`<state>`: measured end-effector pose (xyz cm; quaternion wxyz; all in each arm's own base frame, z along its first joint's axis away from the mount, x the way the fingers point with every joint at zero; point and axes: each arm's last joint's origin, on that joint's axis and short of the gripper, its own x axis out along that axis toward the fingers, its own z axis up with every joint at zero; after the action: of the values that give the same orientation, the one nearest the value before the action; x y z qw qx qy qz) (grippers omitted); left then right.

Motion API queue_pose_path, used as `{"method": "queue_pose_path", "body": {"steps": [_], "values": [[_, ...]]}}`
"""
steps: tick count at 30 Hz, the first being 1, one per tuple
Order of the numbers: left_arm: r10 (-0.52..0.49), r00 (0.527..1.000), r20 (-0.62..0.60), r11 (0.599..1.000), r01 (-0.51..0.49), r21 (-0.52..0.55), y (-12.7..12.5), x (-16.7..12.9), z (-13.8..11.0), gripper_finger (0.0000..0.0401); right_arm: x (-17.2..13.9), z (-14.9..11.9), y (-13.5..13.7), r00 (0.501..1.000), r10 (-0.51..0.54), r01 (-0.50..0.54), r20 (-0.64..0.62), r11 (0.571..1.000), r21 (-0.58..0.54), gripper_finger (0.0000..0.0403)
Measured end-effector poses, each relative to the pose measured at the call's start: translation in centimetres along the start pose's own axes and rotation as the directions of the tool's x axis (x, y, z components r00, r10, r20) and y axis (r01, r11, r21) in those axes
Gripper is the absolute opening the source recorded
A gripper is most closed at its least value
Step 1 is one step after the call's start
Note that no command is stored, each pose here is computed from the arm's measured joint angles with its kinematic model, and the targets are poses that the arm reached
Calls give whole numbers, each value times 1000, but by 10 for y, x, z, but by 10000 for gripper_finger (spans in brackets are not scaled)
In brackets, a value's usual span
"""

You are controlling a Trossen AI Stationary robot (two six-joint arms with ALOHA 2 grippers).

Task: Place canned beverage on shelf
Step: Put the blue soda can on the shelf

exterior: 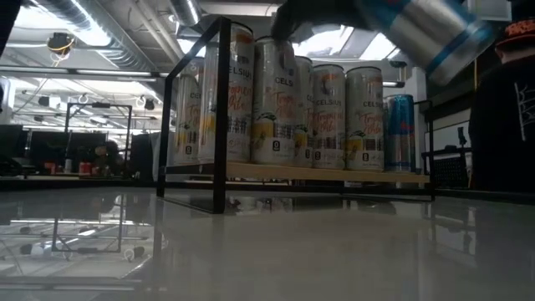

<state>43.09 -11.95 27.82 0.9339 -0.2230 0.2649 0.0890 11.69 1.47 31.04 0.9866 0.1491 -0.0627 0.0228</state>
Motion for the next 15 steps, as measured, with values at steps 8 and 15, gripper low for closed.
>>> {"method": "queue_pose_path", "body": {"steps": [8, 15], "values": [[77, 995, -68, 997, -75, 34, 6, -1, -8, 212, 2, -2, 0, 1000, -4, 4, -15, 1000, -1, 294], [74, 995, -62, 996, -71, 47, -2, -4, -14, 212, 5, -4, 0, 999, -9, 9, -33, 1000, -4, 294]]}}
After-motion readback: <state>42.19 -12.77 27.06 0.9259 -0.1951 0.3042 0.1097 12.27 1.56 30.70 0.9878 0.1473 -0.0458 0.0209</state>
